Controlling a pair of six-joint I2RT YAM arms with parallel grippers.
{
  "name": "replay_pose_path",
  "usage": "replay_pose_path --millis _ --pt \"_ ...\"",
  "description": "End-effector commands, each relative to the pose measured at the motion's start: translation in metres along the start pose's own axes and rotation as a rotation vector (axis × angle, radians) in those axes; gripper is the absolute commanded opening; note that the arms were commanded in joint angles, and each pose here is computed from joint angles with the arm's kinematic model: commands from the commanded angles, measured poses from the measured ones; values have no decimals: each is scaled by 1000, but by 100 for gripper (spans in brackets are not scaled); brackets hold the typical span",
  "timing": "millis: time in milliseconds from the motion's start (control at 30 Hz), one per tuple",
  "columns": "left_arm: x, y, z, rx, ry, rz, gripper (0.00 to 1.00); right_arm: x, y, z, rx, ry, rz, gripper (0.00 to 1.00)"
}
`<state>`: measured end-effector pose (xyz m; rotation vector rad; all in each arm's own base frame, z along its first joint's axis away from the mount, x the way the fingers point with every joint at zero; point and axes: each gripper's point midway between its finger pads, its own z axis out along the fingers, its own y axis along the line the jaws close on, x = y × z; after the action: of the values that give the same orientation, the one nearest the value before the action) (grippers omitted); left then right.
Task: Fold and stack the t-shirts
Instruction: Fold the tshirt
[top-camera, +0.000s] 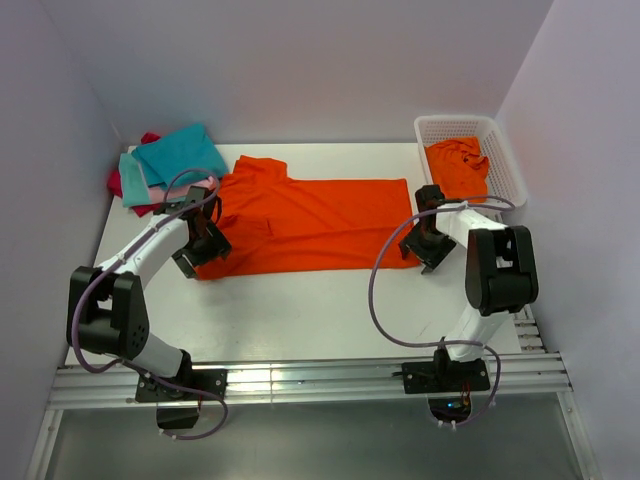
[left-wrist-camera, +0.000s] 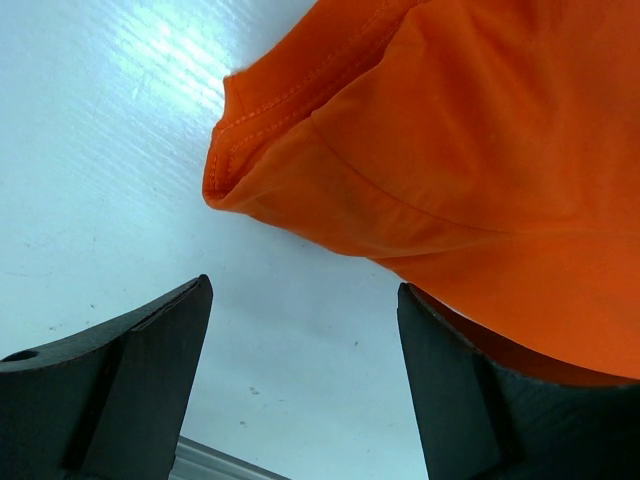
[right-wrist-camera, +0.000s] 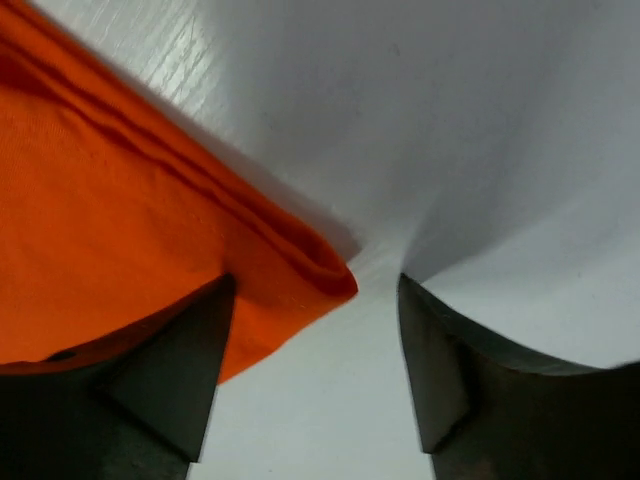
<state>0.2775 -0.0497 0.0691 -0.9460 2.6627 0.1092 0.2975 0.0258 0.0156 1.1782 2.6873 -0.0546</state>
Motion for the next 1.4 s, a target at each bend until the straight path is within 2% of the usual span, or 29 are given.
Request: replay_pose_path --millis 0,33,100,133,233,267,500,767,967,1200,1367 --pt "-19 -10 -12 28 -58 -12 81 -23 14 3 -13 -70 20 68" --pt "-19 -9 -12 26 -61 -11 81 -24 15 5 -9 -70 24 57" --pt "-21 -8 -14 24 -70 -11 81 -23 13 9 3 -64 27 45" --pt "-21 -8 -14 24 -68 -12 81 -23 12 9 10 -66 29 30" --pt "-20 -7 -14 21 -66 -8 81 -21 5 9 33 -65 12 4" --pt "-19 -6 -13 20 -65 -7 81 -21 2 6 39 -72 5 0" --pt "-11 0 -10 20 -55 -3 81 -12 -35 -3 117 -87 -37 0" --pt "-2 3 -6 24 -30 -13 80 -1 -84 -22 166 -64 37 0" --pt "2 -3 -4 64 -12 -8 79 8 -91 -18 165 -41 41 0" --pt "6 -36 -16 262 -3 13 79 10 -90 -15 154 -39 47 0" --pt "19 -37 -5 280 19 57 77 9 -91 -14 162 -40 50 0"
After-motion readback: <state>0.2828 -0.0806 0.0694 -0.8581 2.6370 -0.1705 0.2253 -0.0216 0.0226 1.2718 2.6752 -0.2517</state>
